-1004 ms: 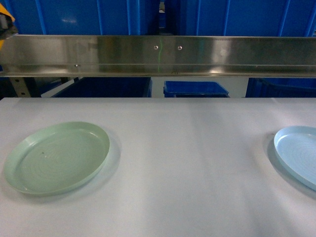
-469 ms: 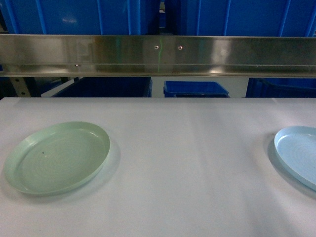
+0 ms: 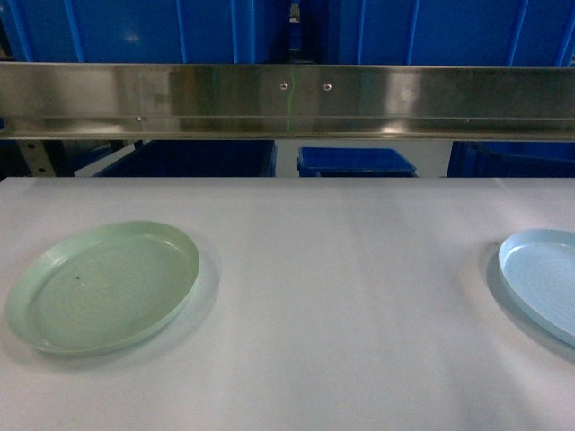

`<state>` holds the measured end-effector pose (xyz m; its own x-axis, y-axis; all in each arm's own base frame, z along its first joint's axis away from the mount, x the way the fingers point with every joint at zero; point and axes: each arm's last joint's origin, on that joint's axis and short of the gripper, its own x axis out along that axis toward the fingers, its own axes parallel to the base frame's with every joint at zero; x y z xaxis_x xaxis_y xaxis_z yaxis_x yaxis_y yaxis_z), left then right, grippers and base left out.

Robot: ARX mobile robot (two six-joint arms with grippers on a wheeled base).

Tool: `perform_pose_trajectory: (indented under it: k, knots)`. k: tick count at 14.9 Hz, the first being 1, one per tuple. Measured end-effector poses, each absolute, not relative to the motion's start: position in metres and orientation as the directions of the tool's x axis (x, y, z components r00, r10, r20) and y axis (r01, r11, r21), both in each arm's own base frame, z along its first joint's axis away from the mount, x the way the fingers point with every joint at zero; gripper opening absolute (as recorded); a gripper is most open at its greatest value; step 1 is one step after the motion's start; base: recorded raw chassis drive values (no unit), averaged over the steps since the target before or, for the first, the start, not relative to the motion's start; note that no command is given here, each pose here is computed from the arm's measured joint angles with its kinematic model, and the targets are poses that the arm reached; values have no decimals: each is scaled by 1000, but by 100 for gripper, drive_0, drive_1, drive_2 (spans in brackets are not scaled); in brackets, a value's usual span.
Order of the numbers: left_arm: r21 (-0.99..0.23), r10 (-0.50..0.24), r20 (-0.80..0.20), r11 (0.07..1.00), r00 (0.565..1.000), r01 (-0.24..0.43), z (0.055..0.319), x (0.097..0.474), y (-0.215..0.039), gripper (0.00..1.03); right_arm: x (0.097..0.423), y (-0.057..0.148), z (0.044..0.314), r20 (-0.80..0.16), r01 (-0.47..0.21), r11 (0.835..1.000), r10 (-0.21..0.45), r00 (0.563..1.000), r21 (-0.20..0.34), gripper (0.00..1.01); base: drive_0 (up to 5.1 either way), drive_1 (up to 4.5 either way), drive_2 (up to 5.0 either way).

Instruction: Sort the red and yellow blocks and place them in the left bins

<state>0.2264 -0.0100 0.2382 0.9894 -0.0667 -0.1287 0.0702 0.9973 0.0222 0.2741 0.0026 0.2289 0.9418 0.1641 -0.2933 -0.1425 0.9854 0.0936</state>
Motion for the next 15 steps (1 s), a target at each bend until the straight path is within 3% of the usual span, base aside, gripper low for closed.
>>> perform_pose_trajectory:
  k: [6, 10, 15]
  knots:
    - [22, -68, -125, 997, 990, 71, 239, 227, -10, 27, 274, 3, 229, -294, -142, 985, 164, 942, 94, 29, -1, -19, 18]
    - [22, -68, -126, 997, 990, 71, 239, 227, -10, 27, 274, 3, 229, -291, -143, 985, 164, 943, 93, 29, 2, -408, 412]
    - [22, -72, -122, 997, 990, 75, 240, 227, -11, 27, 273, 1, 230, -291, -141, 986, 162, 943, 94, 29, -479, 193, 279]
